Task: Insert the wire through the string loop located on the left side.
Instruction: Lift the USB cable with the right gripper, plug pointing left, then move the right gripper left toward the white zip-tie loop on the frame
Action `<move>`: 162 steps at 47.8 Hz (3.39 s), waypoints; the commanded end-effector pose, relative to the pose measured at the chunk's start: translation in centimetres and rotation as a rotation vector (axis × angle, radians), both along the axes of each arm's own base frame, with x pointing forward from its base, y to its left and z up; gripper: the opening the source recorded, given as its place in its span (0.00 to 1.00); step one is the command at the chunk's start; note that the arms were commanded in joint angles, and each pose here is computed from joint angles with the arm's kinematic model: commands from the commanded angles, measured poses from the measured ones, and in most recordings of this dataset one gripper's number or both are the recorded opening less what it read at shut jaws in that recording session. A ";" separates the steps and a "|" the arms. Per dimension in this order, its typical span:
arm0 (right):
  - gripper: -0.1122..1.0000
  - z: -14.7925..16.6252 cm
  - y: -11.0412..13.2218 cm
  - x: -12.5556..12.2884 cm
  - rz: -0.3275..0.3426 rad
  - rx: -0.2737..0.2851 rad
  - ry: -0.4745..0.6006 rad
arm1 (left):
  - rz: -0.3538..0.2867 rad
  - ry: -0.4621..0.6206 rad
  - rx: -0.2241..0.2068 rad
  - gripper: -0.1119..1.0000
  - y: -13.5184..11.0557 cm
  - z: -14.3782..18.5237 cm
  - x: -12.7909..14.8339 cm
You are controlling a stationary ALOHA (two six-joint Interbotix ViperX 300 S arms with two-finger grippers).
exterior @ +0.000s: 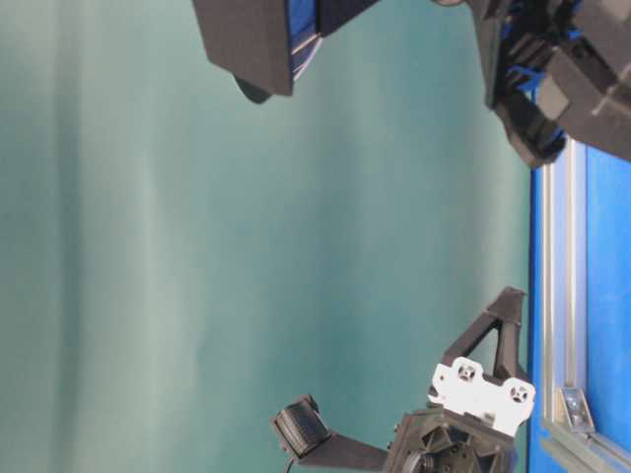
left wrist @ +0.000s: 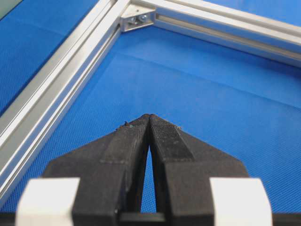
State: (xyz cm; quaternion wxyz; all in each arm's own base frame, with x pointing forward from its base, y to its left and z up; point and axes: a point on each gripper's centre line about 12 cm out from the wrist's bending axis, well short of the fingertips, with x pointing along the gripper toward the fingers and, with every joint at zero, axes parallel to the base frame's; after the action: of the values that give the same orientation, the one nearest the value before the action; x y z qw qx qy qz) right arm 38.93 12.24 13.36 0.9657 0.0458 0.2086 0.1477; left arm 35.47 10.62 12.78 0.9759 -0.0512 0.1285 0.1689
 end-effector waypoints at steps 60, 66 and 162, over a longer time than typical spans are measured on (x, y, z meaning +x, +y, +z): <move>0.10 1.5 0.0 0.1 -0.001 0.010 -0.039 | -0.004 -0.044 0.014 0.10 0.0 1.5 0.1; 0.10 1.5 0.0 0.1 -0.001 0.010 -0.039 | -0.004 -0.045 0.015 0.10 0.0 1.5 0.2; 0.10 1.2 -10.1 5.0 -0.245 -0.027 -0.017 | -0.004 -0.035 0.012 0.10 -0.2 1.3 -0.4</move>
State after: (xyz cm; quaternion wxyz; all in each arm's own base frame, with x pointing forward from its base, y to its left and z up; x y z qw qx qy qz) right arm 42.90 2.21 13.23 0.9746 0.0555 0.2157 0.0255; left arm 34.96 10.48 12.62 0.9752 -0.0516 0.1330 0.1690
